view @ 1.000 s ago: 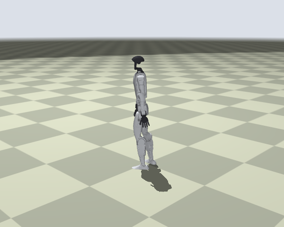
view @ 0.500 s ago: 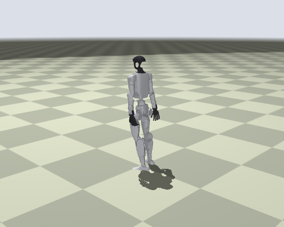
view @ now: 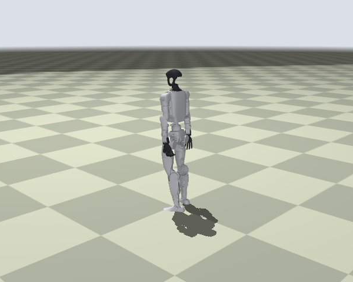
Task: Upper body actions
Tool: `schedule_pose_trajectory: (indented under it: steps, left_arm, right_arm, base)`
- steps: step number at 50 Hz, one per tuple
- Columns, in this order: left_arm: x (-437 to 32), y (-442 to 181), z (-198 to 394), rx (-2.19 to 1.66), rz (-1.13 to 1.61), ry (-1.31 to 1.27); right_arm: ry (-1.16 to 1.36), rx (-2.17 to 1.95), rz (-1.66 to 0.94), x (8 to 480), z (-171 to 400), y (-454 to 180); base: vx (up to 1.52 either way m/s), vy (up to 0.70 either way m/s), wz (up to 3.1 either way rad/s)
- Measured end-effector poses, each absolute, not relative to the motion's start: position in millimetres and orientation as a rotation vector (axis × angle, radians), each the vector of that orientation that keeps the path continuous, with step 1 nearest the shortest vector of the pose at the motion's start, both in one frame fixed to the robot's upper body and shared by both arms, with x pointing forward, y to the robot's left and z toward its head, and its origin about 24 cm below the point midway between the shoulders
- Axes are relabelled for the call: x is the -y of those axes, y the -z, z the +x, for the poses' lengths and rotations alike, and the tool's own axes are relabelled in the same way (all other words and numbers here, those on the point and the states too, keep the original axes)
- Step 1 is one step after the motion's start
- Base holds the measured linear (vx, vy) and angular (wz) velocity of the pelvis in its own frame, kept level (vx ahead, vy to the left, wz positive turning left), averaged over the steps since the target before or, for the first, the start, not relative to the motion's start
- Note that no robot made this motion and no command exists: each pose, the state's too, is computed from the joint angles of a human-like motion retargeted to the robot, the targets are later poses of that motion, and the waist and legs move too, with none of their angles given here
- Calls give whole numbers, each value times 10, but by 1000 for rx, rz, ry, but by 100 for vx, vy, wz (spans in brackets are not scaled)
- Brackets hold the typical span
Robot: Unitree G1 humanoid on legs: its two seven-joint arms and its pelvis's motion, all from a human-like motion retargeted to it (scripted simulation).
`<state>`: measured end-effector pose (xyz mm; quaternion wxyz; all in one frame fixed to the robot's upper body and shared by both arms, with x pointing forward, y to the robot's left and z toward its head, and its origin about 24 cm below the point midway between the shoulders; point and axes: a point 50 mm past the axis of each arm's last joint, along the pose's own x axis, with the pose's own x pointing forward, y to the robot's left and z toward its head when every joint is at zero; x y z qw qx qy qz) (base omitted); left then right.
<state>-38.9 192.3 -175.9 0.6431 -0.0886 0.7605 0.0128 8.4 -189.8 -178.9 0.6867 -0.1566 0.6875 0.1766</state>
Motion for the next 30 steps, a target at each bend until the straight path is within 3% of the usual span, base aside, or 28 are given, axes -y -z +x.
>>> schedule_pose_trajectory:
  steps: [30]
  left_arm:
    - [-1853, 1771, -398, -1732, -171, 5]
  right_arm:
    - [-411, -1583, -361, 1870, 88, 1780]
  base:
    - [-8, -4, -24]
